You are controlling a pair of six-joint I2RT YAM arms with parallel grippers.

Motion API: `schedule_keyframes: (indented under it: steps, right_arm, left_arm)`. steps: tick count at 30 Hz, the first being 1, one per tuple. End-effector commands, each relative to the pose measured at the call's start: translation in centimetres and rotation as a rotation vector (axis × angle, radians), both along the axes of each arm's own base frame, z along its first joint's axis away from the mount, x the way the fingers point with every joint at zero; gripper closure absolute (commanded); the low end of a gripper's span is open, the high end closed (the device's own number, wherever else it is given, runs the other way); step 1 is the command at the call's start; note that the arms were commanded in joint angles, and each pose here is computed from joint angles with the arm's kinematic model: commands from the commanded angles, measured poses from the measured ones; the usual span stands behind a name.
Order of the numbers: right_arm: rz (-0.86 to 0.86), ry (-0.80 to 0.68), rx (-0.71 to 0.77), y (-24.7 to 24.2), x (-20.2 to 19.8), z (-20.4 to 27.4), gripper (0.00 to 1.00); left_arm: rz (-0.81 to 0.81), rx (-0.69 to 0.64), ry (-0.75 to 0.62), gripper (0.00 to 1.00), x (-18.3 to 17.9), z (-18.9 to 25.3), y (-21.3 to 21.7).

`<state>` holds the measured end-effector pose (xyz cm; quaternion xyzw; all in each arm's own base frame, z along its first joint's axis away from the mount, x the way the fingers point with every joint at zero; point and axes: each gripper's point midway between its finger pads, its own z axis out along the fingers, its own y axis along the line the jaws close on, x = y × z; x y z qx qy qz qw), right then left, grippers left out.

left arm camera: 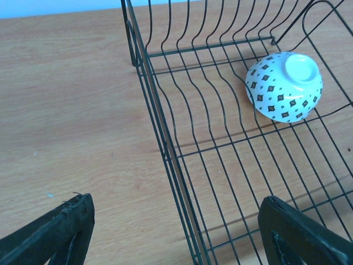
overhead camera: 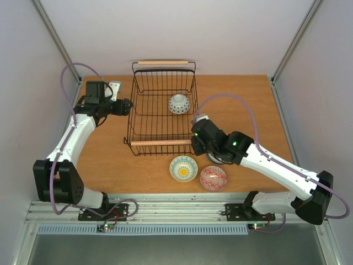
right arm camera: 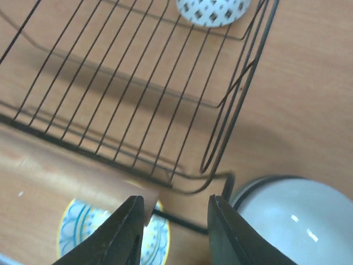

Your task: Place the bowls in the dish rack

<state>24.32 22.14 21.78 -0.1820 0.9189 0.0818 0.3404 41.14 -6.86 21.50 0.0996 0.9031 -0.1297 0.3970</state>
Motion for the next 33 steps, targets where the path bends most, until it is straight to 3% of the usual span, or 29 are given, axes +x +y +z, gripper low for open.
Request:
schedule_keyframes:
  steps: [1, 15, 33]
  right_arm:
    - [-0.114, 0.055, -0.050, -2.4, -2.0, -2.8, 0.67]
    - [-0.077, 0.181, 0.046, -1.5, -5.3, -8.5, 0.71]
    - [-0.031, 0.191, 0.149, 1.4, -7.0, -11.9, 0.75]
  left_arm:
    - [-0.022, -0.005, -0.053, 0.18, -0.1, 1.4, -0.3]
    - [-0.028, -0.007, -0.029, 0.18, 0.0, 0.6, -0.4]
    - [-0.025, 0.001, -0.016, 0.18, 0.1, -0.1, -0.3]
